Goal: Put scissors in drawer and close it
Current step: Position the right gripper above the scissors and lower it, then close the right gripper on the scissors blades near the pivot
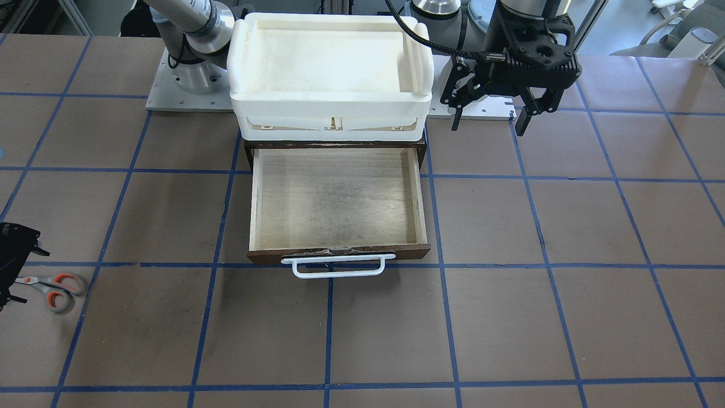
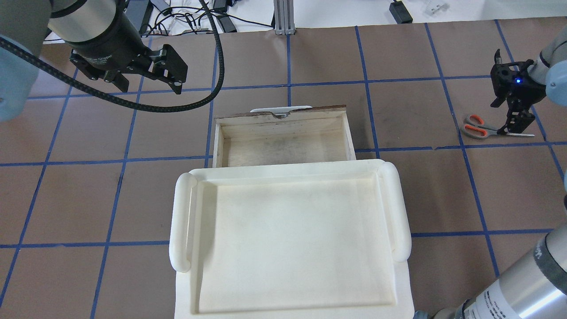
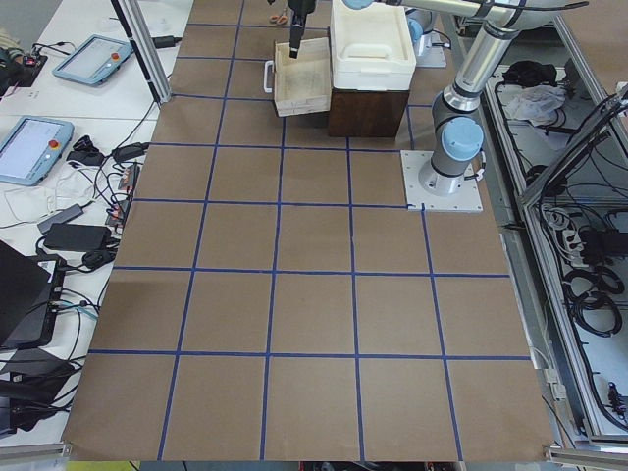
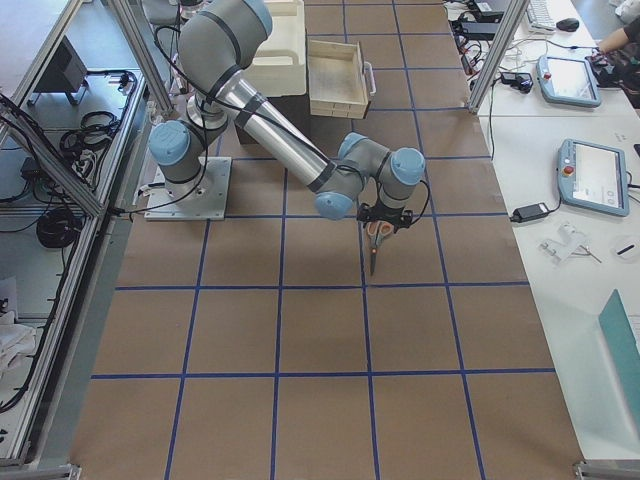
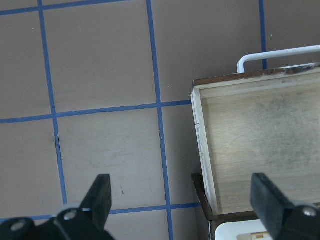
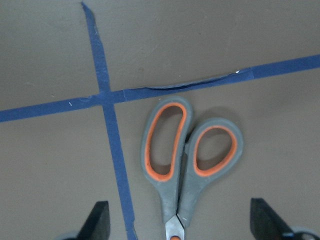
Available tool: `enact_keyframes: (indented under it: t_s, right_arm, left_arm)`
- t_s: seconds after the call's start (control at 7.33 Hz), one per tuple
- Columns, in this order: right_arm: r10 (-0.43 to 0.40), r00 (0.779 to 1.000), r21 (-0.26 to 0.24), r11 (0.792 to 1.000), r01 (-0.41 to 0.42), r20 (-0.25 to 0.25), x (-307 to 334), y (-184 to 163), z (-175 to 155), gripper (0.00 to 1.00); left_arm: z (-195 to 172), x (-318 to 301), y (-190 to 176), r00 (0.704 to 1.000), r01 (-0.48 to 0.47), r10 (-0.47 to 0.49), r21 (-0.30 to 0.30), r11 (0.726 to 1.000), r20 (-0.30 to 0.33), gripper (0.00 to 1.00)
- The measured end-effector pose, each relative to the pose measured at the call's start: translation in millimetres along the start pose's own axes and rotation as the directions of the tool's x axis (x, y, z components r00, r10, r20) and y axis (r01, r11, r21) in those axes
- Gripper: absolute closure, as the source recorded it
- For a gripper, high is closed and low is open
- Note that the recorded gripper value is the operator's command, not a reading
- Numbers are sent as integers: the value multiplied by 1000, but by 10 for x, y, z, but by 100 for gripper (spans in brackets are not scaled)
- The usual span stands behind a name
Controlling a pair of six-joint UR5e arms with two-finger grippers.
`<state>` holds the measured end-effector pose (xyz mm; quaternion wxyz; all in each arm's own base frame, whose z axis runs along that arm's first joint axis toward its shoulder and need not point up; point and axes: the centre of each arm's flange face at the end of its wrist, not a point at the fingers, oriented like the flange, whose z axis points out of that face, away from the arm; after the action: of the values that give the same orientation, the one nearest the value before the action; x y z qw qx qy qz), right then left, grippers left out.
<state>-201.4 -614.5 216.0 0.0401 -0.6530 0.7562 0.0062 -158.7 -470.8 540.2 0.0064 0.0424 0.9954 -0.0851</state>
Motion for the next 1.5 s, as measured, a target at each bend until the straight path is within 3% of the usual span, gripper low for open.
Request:
enact_keyframes:
  t_s: [0.82,1.5]
  right_arm:
    - [-18,998,-45,999,21,60,0,73,238,0]
    - [-20,999,-55,998,22,40,65,105,369,5]
  left_arm:
    - [-17,-2,11,1000,0,0,3,1000,2,0]
    - [-13,-25,9,1000,5,-5,2,1000,1,0]
